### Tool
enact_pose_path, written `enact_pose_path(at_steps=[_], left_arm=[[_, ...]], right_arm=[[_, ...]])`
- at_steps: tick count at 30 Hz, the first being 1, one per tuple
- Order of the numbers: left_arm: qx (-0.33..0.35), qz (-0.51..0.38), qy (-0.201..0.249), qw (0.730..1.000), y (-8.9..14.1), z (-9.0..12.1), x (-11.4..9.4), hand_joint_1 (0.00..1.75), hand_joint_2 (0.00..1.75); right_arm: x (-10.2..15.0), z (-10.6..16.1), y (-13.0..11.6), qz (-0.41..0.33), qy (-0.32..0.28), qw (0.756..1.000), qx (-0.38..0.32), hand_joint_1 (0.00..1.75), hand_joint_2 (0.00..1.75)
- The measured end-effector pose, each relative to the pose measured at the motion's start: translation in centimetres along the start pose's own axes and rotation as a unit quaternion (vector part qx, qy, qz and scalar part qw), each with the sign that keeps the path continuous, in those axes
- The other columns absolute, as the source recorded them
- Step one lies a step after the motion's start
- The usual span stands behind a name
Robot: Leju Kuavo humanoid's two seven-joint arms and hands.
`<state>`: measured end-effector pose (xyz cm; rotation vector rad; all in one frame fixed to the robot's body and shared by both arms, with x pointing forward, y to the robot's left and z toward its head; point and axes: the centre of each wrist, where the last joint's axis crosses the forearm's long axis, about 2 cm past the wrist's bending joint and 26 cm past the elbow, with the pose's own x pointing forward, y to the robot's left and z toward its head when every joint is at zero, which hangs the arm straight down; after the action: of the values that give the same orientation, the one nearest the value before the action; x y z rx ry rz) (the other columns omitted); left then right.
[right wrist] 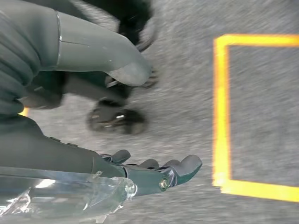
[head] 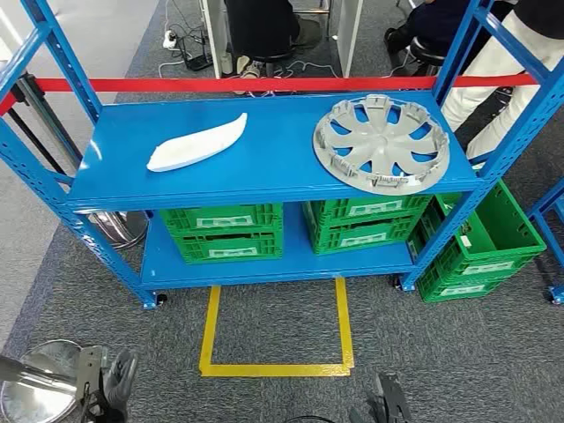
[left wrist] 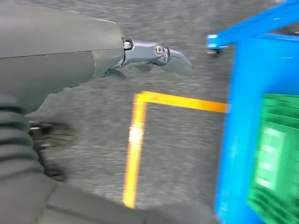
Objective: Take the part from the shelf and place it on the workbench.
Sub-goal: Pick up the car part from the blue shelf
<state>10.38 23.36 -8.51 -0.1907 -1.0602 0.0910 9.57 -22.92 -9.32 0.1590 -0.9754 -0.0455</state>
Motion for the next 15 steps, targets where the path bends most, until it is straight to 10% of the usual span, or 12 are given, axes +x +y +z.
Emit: enact_pose_path(at_steps=[8, 12, 15], left_arm=[[-0.002, -0.018, -0.136, 0.991, -0.7, -1.9, 3.1, 0.0, 0.0], [0.017, -0.049, -0.201, 0.978, -0.5, -2.6, 5.6, 0.0, 0.0], [0.034, -0.074, -0.246, 0.966, -0.4, -2.9, 7.6, 0.0, 0.0]], right_arm=[[1.7, -1.5, 1.5, -0.013, -0.089, 0.996, 0.008, 0.0, 1.75], [2.2, -2.0, 1.8, -0.016, -0.106, 0.994, 0.008, 0.0, 0.0], [2.5, -2.2, 1.8, -0.014, -0.112, 0.994, 0.008, 0.0, 0.0]])
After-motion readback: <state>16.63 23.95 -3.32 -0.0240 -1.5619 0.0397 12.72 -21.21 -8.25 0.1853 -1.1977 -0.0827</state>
